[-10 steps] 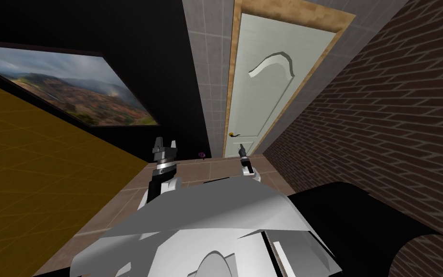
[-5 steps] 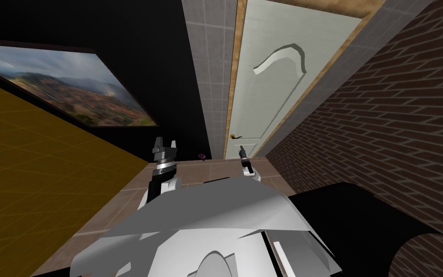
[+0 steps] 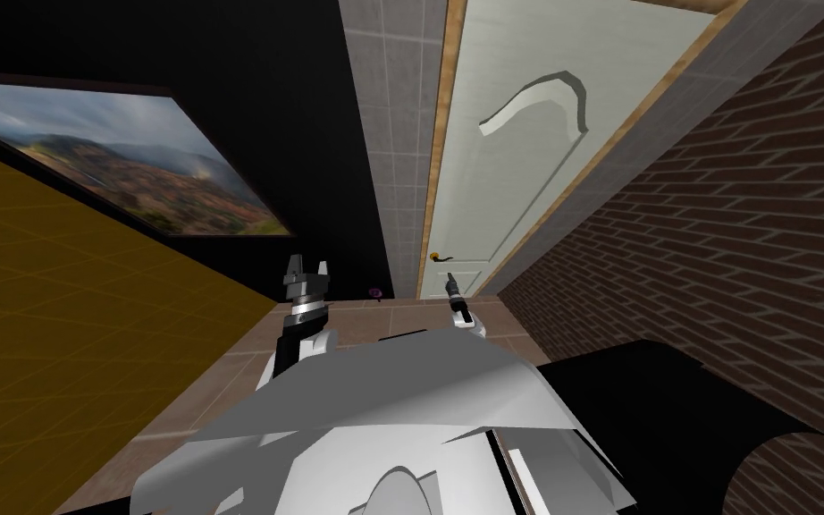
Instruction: Pull the door open
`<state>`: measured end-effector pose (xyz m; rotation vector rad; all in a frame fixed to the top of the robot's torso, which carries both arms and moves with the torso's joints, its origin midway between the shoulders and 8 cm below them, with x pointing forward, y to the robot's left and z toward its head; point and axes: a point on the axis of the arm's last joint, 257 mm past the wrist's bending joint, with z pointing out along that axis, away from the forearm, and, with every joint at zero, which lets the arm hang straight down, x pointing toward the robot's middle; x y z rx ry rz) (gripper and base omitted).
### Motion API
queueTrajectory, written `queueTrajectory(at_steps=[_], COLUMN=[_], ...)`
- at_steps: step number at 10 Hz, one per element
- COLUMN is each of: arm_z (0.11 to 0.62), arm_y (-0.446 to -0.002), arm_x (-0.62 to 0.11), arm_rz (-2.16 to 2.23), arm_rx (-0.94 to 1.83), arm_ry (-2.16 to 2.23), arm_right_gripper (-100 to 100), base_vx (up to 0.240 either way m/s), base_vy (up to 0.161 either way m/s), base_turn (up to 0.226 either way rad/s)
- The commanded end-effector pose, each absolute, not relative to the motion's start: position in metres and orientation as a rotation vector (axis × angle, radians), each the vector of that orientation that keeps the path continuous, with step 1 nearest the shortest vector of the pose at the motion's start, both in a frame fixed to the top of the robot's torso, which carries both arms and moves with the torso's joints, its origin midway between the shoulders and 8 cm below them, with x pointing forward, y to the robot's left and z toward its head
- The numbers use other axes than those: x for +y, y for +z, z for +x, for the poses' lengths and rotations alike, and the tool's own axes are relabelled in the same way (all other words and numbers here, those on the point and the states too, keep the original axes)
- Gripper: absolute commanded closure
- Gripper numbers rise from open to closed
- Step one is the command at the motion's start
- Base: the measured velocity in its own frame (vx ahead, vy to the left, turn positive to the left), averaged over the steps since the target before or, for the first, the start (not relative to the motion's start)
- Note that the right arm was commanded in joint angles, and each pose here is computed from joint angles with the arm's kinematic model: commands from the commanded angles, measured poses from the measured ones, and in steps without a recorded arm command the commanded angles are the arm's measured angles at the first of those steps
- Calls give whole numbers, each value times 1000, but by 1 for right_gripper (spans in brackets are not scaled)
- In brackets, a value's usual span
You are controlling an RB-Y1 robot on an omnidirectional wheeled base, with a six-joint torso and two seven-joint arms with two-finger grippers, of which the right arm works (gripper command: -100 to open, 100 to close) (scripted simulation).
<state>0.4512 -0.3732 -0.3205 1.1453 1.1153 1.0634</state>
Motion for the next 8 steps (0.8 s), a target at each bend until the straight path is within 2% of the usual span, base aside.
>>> queueTrajectory(at_steps=[1, 6, 8], arm_z=[450, 447, 443], arm_y=[-331, -353, -352], arm_x=[-378, -390, -405], arm_rz=[1163, 1203, 1210], arm_rx=[1126, 1149, 1135], arm_ry=[1052, 1024, 1012], arm_right_gripper=[-100, -100, -100], base_vx=[113, 130, 94], base_vy=[-39, -47, -10], base_turn=[39, 45, 69])
